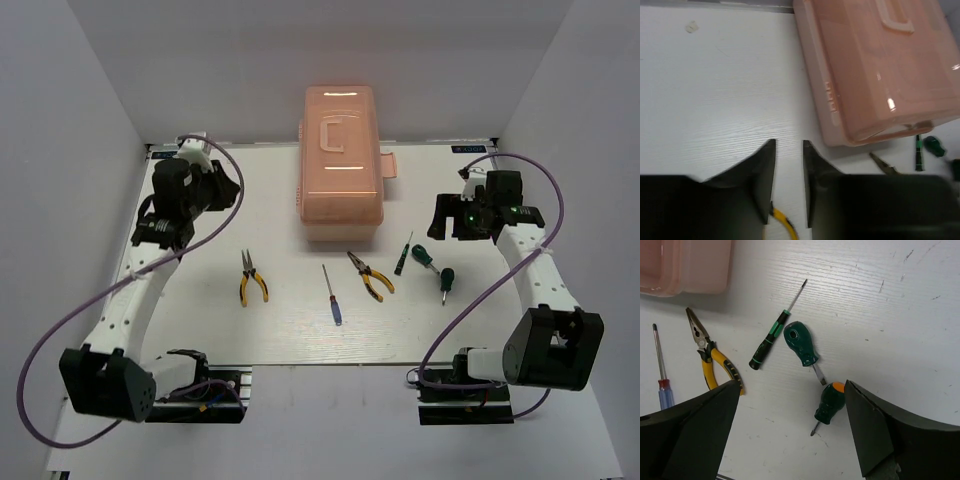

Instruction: Sort the tools into containers

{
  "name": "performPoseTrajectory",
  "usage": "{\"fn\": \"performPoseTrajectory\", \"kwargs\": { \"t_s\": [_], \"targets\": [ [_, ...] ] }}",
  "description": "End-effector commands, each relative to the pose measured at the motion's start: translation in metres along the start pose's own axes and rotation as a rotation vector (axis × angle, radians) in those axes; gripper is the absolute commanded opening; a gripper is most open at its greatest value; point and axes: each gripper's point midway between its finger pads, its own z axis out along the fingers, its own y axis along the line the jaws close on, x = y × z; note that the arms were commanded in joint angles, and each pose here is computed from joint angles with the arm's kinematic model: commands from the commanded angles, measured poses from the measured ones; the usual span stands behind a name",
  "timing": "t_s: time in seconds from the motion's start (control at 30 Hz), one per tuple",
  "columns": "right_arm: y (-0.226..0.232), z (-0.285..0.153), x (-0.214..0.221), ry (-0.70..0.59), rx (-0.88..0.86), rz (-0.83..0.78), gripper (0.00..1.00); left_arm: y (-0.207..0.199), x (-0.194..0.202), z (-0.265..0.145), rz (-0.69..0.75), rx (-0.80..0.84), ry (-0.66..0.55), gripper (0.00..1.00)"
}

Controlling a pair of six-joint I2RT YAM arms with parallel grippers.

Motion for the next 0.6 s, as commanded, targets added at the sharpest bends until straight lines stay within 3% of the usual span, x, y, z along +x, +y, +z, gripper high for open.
{"fn": "performPoseTrajectory", "kwargs": {
  "t_s": [0.0, 0.03, 0.1, 0.13, 0.2, 0.27, 0.33, 0.37, 0.4, 0.43, 0.47, 0.5, 0.57],
  "targets": [
    [-0.002, -0.003, -0.014, -0.022, 0.0, -0.046, 0.9, -0.029, -0.029, 0.009, 0.064, 0.135, -0.01, 0.22],
    [0.0, -0.003, -0.014, -0.019, -0.014, -0.06, 0.9, -0.027, -0.027, 0.014, 0.058, 0.129, 0.019, 0.14],
    [0.009, -0.001, -0.012, -0.023, -0.097, -0.149, 0.76, -0.033, -0.035, 0.028, 0.066, 0.164, 0.036, 0.0],
    [0.016, -0.002, -0.008, -0.009, -0.147, -0.196, 0.56, -0.035, -0.04, 0.032, 0.067, 0.175, 0.035, 0.0],
    [0.018, 0.004, -0.007, -0.001, -0.19, -0.236, 0.0, -0.05, -0.057, 0.037, 0.079, 0.231, 0.015, 0.0],
    [0.024, 0.006, -0.018, -0.014, -0.223, -0.232, 0.0, -0.064, -0.068, 0.051, 0.084, 0.288, 0.023, 0.0],
    [0.026, 0.012, -0.036, -0.042, -0.244, -0.216, 0.01, -0.08, -0.071, 0.07, 0.087, 0.347, 0.053, 0.21],
    [0.029, 0.013, -0.042, -0.051, -0.257, -0.21, 0.2, -0.085, -0.068, 0.078, 0.086, 0.366, 0.075, 0.31],
    [0.036, 0.014, -0.046, -0.058, -0.306, -0.205, 0.47, -0.09, -0.067, 0.086, 0.086, 0.381, 0.088, 0.42],
    [0.035, 0.026, -0.043, -0.024, -0.328, -0.161, 0.58, -0.094, -0.065, 0.094, 0.076, 0.388, 0.106, 0.59],
    [0.04, 0.026, -0.052, -0.04, -0.356, -0.159, 0.65, -0.111, -0.076, 0.096, 0.091, 0.428, 0.089, 0.66],
    [0.047, 0.024, -0.061, -0.052, -0.392, -0.144, 0.72, -0.112, -0.058, 0.116, 0.078, 0.426, 0.154, 0.69],
    [0.048, 0.036, -0.069, -0.037, -0.424, -0.102, 0.72, -0.128, -0.066, 0.127, 0.101, 0.415, 0.157, 0.72]
  ]
}}
